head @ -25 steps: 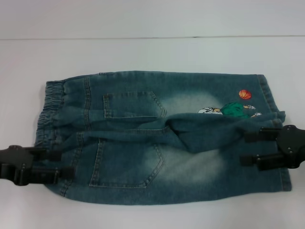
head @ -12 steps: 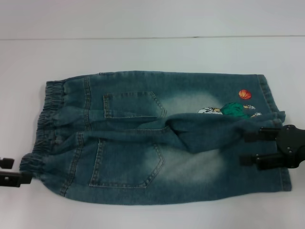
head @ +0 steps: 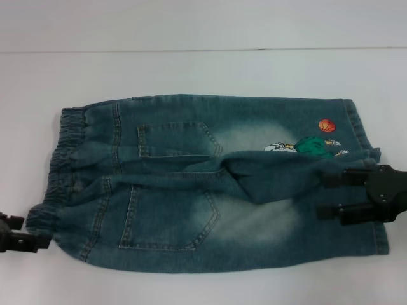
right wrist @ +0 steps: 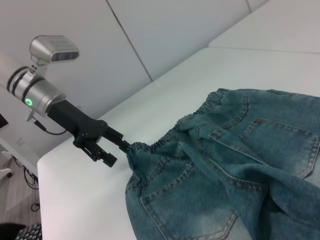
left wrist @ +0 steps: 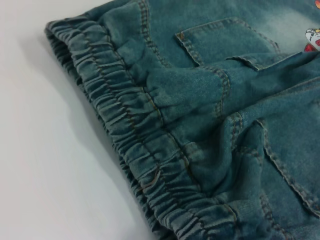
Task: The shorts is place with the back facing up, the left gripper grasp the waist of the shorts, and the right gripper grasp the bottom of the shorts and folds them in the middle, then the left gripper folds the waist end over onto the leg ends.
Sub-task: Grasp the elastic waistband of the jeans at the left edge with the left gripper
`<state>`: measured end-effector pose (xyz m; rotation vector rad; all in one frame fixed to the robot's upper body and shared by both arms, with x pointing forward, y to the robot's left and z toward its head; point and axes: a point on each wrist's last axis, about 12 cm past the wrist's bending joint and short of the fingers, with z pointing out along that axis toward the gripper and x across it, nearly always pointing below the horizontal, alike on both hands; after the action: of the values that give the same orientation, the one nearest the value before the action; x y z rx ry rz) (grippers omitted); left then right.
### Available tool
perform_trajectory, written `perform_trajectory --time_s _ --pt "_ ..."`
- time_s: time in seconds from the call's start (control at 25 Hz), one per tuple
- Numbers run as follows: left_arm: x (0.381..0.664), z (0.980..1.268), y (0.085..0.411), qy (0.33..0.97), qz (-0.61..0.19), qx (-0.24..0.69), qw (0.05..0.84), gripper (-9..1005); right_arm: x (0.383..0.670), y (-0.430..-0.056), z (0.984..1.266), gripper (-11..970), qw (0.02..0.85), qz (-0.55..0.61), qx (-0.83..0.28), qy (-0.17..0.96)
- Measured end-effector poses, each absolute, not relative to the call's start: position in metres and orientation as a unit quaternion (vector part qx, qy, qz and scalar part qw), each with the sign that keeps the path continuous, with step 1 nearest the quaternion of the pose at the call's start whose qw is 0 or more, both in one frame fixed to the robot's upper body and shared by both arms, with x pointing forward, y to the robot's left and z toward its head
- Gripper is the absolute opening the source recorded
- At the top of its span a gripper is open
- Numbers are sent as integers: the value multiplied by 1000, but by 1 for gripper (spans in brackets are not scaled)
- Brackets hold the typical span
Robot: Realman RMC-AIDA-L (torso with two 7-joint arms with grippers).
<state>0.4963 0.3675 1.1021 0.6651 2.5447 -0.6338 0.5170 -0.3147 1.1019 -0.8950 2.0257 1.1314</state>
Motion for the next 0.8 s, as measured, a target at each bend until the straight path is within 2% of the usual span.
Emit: perform_trajectory --time_s 0.72,0.8 --pt "505 1100 354 913 -231 259 214 848 517 -313 1101 942 322 433 -339 771" --pt "506 1100 354 913 -229 259 216 756 517 -313 1101 942 323 433 -339 771"
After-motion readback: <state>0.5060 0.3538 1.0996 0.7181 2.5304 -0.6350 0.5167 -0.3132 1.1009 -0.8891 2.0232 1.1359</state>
